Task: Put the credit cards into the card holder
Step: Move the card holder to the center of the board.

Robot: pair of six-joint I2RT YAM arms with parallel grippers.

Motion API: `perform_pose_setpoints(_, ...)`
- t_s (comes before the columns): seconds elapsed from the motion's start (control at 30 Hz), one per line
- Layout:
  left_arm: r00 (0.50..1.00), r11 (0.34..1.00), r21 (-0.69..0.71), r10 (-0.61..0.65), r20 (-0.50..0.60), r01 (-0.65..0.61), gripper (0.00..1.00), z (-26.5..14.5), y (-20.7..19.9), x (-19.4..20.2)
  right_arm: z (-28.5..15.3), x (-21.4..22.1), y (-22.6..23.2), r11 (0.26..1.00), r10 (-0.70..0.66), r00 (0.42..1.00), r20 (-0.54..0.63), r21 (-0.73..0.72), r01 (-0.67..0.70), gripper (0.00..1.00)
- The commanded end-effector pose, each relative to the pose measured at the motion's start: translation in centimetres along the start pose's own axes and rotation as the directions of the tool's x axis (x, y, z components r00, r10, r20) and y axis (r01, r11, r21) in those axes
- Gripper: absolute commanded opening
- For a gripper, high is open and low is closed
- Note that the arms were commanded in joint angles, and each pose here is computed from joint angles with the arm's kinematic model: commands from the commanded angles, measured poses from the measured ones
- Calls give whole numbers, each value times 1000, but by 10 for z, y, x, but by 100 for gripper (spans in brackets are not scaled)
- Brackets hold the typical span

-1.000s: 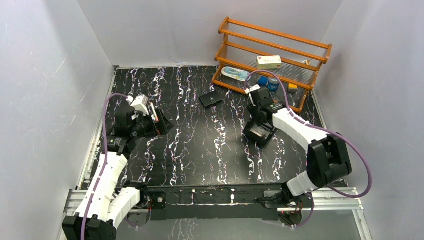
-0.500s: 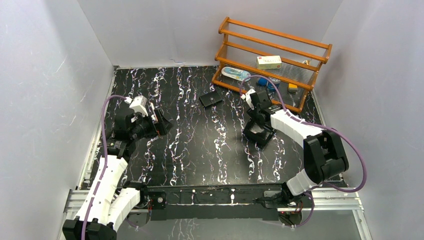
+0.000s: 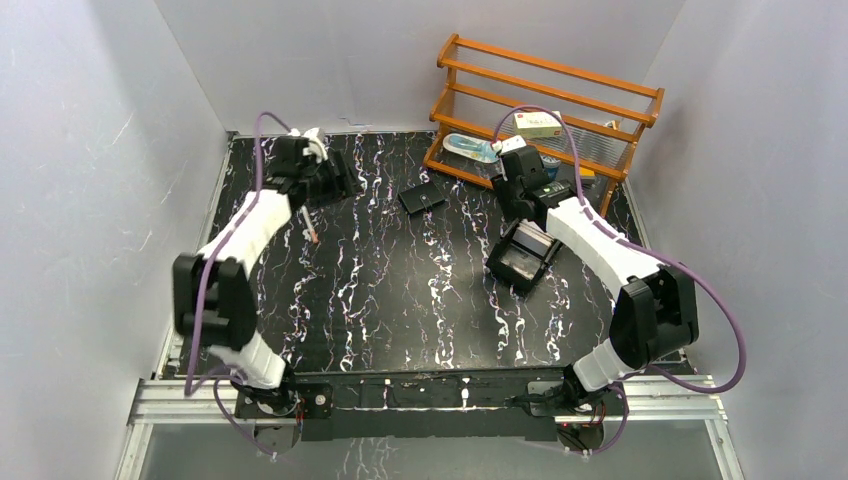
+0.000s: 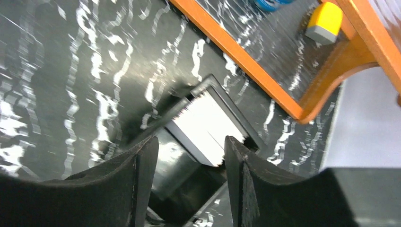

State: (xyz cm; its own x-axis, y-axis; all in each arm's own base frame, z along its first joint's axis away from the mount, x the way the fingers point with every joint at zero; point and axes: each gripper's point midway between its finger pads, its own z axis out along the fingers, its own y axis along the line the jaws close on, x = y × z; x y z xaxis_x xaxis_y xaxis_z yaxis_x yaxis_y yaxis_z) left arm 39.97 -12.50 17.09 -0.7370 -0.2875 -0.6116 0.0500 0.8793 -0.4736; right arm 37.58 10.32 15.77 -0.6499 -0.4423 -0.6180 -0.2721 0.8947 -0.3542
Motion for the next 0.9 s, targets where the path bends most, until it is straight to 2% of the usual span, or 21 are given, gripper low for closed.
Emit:
perform_pose_setpoints(0.0,999,994,104,28,-39,-23,67,65,-30,-17,-17,-40,25,944,317,947,54,-118,-309,60)
perform_pose_setpoints(0.17,994,977,214,11,-108,12,63,133,-42,-12,-16,-73,51,841,513,854,89,-250,-479,58)
perform_pose_setpoints(0.3,991,971,239,21,-130,11,62,166,-42,-6,-3,-91,74,792,573,813,104,-323,-518,54)
perform_pose_setpoints(0.5,982,955,287,-20,-189,74,62,190,-40,16,45,-104,107,824,523,847,93,-311,-474,54)
perform_pose_setpoints(0.6,972,956,271,-52,-230,115,58,197,-35,28,66,-111,128,843,468,879,93,-344,-413,54)
perform_pose_setpoints(0.73,972,945,296,-75,-223,141,49,197,-39,31,90,-117,149,863,402,910,101,-375,-340,54)
perform_pose_setpoints(0.87,969,930,323,-103,-225,174,44,194,-45,29,105,-126,172,854,362,925,112,-437,-281,54)
